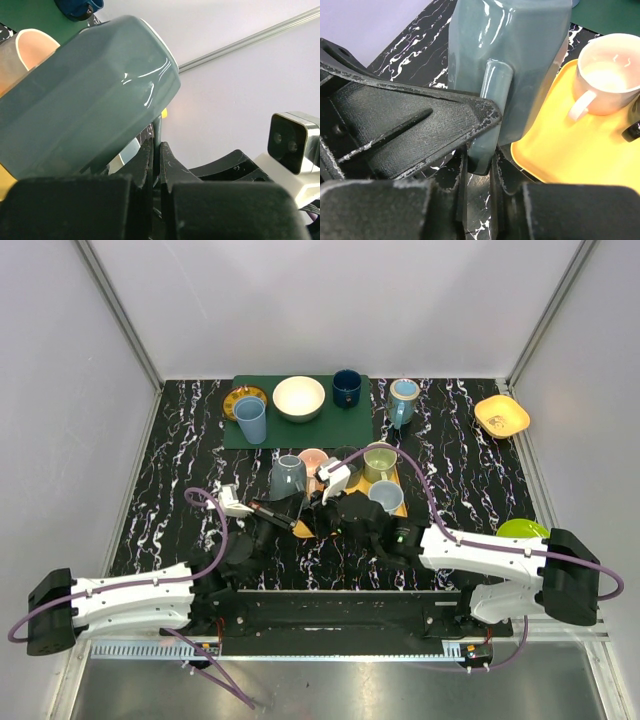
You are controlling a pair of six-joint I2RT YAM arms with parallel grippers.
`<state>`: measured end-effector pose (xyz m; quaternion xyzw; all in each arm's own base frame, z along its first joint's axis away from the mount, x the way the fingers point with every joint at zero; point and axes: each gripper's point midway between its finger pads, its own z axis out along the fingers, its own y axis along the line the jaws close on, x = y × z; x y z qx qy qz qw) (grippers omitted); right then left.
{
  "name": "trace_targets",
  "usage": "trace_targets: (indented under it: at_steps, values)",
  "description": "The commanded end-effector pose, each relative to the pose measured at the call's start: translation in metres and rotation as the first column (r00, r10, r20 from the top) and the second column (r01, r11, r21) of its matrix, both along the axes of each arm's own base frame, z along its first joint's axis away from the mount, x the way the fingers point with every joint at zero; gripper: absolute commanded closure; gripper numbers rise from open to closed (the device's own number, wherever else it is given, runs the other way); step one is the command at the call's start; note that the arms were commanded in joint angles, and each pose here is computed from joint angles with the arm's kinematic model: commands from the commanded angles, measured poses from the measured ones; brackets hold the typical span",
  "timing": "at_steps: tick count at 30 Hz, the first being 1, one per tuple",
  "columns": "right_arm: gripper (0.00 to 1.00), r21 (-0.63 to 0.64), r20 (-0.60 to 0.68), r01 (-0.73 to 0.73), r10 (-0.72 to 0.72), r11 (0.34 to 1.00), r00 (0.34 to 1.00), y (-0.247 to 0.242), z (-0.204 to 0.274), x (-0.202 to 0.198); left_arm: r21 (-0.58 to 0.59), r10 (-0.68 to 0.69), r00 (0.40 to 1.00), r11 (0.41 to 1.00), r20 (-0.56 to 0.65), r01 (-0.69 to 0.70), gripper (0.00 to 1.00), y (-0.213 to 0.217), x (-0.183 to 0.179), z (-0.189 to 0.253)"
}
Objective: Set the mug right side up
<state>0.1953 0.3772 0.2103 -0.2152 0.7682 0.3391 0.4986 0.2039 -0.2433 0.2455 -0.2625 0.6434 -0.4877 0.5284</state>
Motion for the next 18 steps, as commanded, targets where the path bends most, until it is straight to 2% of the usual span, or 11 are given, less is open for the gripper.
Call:
trace_targets:
  at_steps: [1,2,9,12,13,18]
  values:
    - [0.95,0.154,0.093,0.137,-0.152,0.979,0.984,-0.007,0.052,0.03,-0.23,-0.221,0.969,0.943,0.112,0.242,1.0,-0.032,-0.038,0.075]
    - [1.0,0.144,0.092,0.142,-0.156,0.979,0.984,-0.007,0.052,0.031,-0.233,-0.219,0.969,0.942,0.114,0.241,1.0,-0.031,-0.038,0.076]
    - [1.0,0.055,0.092,0.132,-0.136,0.99,0.986,-0.02,0.046,0.025,-0.221,-0.198,0.972,0.949,0.126,0.222,1.0,-0.014,-0.04,0.073]
    - [1.0,0.034,0.109,0.108,-0.111,0.994,0.988,-0.024,0.049,0.019,-0.21,-0.17,0.977,0.958,0.126,0.194,0.94,-0.003,-0.039,0.072]
    - [1.0,0.03,0.11,0.108,-0.11,0.994,0.988,-0.027,0.049,0.019,-0.21,-0.159,0.979,0.96,0.125,0.183,0.88,0.001,-0.038,0.072]
    - [1.0,0.004,0.12,0.095,-0.095,0.995,0.988,-0.036,0.051,0.012,-0.197,-0.109,0.987,0.972,0.117,0.131,0.71,0.023,-0.036,0.069]
